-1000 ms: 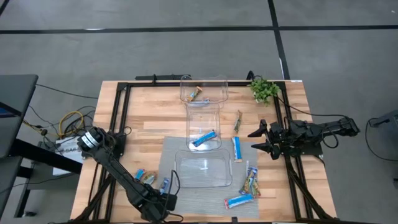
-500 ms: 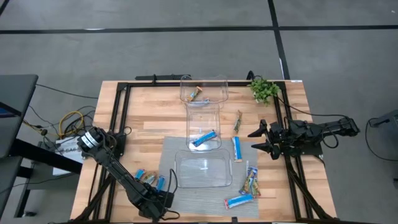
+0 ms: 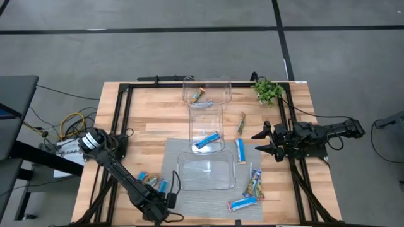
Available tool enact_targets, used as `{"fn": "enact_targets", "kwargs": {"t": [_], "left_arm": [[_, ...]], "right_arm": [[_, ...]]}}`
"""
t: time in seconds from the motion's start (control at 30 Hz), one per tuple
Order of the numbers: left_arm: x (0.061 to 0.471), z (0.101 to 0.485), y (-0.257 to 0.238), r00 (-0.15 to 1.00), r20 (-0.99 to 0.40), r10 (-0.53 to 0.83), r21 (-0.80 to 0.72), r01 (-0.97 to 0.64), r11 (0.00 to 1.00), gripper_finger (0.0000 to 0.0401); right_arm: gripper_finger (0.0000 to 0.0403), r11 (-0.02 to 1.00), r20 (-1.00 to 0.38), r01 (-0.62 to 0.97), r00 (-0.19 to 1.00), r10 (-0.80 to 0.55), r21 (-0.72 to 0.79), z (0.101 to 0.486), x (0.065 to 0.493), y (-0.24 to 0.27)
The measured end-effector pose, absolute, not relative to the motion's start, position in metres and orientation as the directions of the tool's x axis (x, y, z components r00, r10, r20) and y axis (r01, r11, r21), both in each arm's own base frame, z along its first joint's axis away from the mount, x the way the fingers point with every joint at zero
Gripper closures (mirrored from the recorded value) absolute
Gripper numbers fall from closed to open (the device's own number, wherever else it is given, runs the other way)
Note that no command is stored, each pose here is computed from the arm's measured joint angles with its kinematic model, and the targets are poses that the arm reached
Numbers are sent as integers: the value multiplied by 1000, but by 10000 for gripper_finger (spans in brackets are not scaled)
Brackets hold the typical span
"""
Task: Pick and place Granola Bars by type
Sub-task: Put the blue granola bar into the middle transparent bin
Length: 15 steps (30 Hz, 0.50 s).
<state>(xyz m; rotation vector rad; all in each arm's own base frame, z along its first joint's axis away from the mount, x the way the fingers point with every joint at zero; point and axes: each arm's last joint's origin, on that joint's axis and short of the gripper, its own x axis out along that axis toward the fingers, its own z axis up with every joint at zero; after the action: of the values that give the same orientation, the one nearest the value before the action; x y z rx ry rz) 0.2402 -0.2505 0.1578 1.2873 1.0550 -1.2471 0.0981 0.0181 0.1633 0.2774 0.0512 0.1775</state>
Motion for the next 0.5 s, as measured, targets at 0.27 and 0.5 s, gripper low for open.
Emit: {"fn": "enact_targets", "kwargs": {"t": [0.27,0.5], "left_arm": [[240,188,-245,118,-975,-188,114,993,30,343],[242,191,-243,136,-972,-192,126,990,63,311]], "right_arm": [[154,946,-26,-168,983,182,277,163,98,18],[154,946,-26,-167,983,182,277,163,98,18]]}}
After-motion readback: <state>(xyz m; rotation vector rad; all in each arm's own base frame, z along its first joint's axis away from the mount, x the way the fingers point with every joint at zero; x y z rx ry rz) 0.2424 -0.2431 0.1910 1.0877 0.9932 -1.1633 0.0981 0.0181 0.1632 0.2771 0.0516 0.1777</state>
